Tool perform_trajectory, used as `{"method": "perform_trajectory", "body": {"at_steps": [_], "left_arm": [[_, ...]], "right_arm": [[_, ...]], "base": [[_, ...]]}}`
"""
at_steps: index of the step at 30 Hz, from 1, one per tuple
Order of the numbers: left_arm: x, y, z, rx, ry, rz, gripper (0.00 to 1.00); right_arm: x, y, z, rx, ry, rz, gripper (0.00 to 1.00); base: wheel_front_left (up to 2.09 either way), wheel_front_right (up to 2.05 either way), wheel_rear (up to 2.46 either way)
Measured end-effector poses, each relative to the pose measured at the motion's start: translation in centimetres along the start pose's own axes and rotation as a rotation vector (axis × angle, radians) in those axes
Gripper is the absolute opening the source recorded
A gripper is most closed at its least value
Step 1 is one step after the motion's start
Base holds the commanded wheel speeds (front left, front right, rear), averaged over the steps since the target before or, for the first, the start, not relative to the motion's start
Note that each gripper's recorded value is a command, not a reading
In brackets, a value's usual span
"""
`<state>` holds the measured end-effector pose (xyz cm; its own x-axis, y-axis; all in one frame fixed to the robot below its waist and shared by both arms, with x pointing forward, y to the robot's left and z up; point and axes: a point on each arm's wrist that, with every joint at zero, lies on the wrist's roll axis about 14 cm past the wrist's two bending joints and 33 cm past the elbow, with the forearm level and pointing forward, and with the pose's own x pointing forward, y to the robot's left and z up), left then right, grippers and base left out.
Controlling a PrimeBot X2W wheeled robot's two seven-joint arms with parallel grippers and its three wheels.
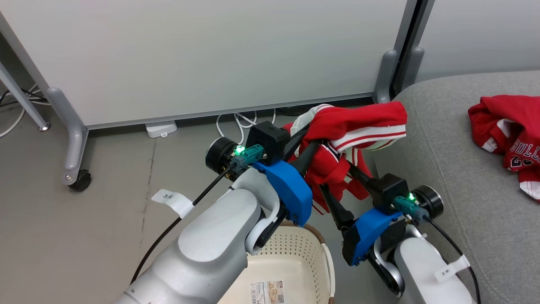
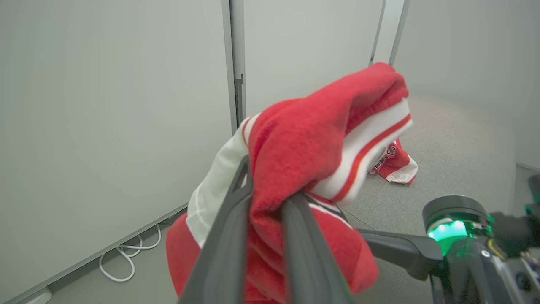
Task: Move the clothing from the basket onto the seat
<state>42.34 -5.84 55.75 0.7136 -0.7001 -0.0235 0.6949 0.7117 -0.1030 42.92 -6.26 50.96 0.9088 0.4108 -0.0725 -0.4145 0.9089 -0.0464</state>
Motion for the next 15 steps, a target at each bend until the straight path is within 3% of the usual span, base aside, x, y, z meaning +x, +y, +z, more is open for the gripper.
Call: {"method": "perform_trajectory", "body": {"at_steps": [15], "left_arm": [[0.0,-0.5,0.1,-0.011,0.001,-0.02,0.0]], "right_arm": [[2.6,0.7,-1.3,-0.033,0.105,0.062,1.0]], "base": [[0.0,0.0,0.0]]}}
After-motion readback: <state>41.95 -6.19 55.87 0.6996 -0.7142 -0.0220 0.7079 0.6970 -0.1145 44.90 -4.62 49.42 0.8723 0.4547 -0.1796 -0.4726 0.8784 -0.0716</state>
